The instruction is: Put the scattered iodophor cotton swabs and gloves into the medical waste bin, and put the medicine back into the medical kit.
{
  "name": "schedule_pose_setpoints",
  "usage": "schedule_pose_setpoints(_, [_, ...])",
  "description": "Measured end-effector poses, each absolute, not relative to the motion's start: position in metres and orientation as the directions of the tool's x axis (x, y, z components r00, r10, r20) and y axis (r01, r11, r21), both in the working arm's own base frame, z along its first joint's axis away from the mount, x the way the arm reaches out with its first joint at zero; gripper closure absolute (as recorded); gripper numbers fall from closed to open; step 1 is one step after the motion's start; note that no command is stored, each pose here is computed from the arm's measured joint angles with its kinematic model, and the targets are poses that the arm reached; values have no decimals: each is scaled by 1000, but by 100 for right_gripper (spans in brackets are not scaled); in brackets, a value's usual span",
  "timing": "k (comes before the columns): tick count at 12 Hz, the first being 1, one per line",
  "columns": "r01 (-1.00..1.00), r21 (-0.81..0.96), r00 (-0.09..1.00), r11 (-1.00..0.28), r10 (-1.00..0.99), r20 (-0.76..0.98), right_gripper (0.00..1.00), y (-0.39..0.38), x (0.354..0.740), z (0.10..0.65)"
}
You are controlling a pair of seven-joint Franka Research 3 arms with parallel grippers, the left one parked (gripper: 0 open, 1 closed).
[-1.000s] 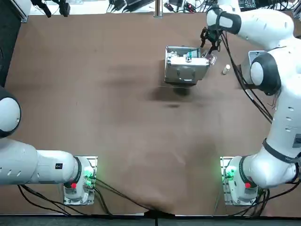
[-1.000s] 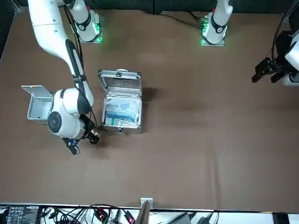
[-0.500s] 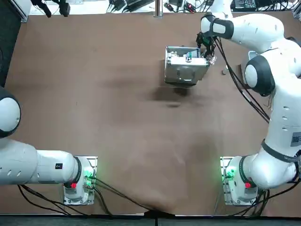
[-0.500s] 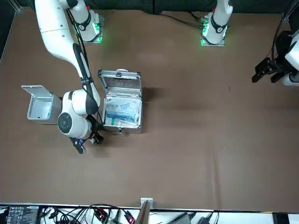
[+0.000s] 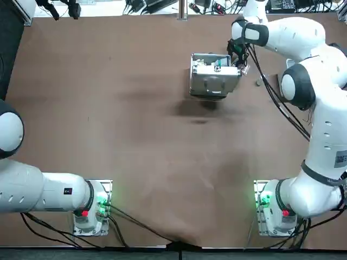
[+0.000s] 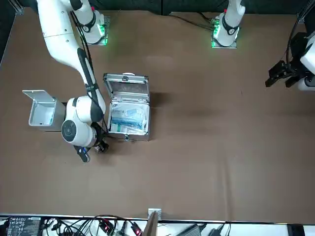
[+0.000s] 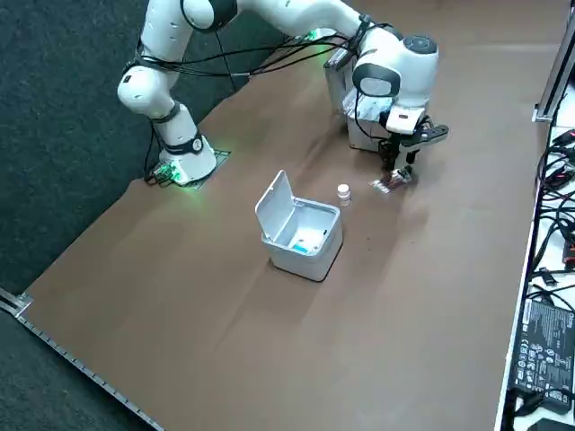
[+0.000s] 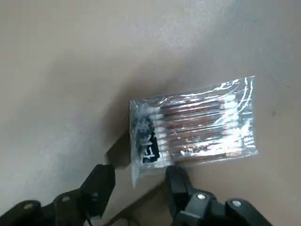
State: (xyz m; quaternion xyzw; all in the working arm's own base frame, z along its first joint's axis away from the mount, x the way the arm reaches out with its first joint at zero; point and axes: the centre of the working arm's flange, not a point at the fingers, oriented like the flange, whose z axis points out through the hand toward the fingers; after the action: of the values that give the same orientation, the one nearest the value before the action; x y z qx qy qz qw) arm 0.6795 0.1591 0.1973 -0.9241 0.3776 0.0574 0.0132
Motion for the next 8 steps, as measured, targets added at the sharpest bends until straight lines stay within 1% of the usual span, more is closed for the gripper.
schedule_pose_setpoints(1, [-700,21,707,-714,-697,-116,37,158,679,195])
schedule_pose_setpoints(3, [-702,16,706,-712,-699,-110,40,157,680,194])
schedule_pose_setpoints(4, [-703,14,706,-711,-700,-107,40,157,681,194])
schedule_pose_setpoints(5, [-703,13,706,-711,-700,-106,46,157,681,193])
schedule_pose_setpoints(6, [-703,13,706,-711,-700,-105,58,156,681,194])
schedule_pose_setpoints(7, [-704,12,706,-710,-701,-104,58,156,682,195])
schedule_pose_setpoints(8, [-704,12,706,-710,-701,-104,63,156,682,195])
